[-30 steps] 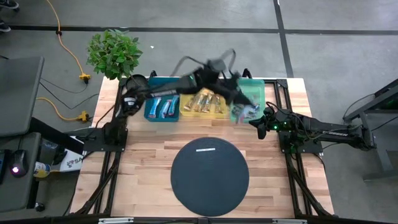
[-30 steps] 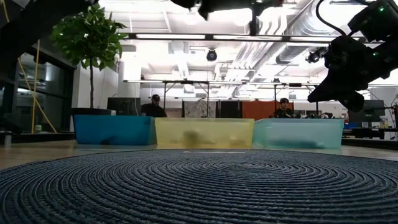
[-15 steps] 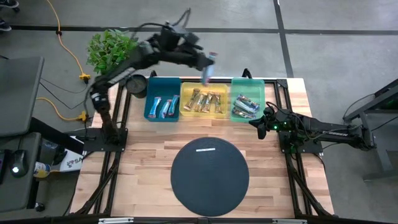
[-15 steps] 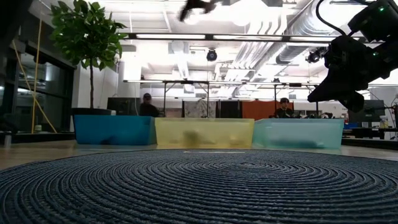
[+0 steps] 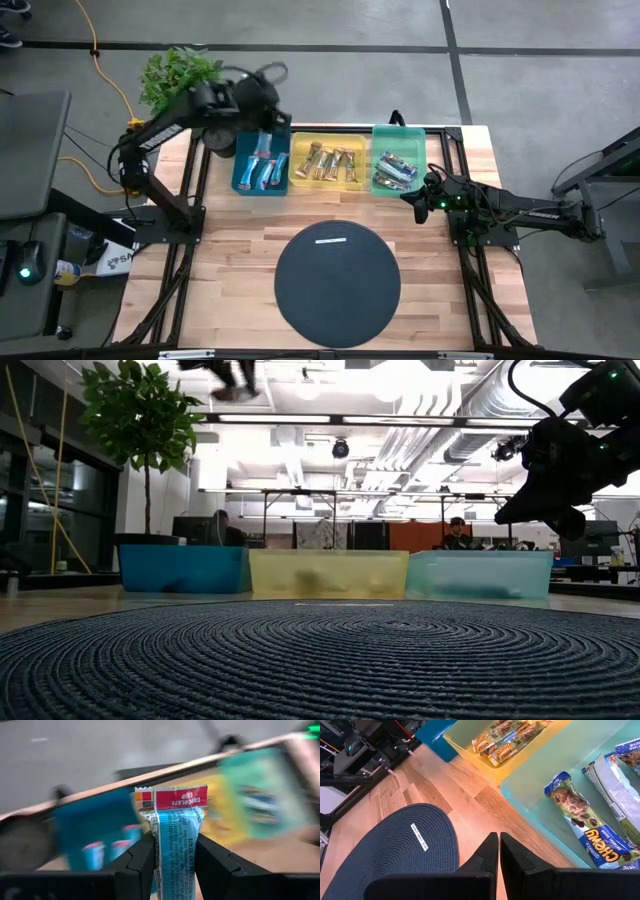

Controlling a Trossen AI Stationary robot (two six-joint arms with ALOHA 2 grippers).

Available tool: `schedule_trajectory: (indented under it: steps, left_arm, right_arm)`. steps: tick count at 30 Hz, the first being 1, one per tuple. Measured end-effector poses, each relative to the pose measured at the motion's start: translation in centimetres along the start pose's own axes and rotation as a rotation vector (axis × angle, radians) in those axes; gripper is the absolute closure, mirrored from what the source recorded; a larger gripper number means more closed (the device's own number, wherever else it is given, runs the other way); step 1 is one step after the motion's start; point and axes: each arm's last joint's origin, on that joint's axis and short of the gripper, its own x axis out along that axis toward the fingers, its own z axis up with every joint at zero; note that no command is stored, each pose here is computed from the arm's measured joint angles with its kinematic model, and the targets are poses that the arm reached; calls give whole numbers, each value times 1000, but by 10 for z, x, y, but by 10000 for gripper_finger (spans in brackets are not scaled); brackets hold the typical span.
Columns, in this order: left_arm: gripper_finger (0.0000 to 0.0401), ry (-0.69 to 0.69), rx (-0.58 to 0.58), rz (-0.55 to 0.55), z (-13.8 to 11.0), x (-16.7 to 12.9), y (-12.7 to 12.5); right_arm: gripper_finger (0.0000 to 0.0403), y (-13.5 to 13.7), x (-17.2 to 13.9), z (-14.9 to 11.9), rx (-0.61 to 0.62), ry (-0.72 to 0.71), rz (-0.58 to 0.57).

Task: Pick and place Granola Bars by type
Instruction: Put the red granola bar into the blue bin

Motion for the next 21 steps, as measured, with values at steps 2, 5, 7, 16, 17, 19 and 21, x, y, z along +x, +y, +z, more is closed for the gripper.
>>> schedule_trajectory:
  steps: [2,5,7,16,17,19,21]
  left_arm:
    - [286,-2,-35,118,-13,13,1]
    - [286,0,-96,250,-33,41,1]
    - [286,11,-160,313,-48,64,3]
    - [286,41,-356,409,-104,173,40]
    - [286,48,-362,395,-108,182,45]
    - [286,47,-375,364,-112,197,54]
    - [286,46,-377,365,-115,206,63]
  right_arm:
    - [402,0,0,0,0,0,0]
    - [402,0,0,0,0,0,0]
    - [402,0,0,0,0,0,0]
    - [402,0,0,0,0,0,0]
    - [402,0,0,0,0,0,0]
    - [402,0,0,0,0,0,0]
    - [402,0,0,0,0,0,0]
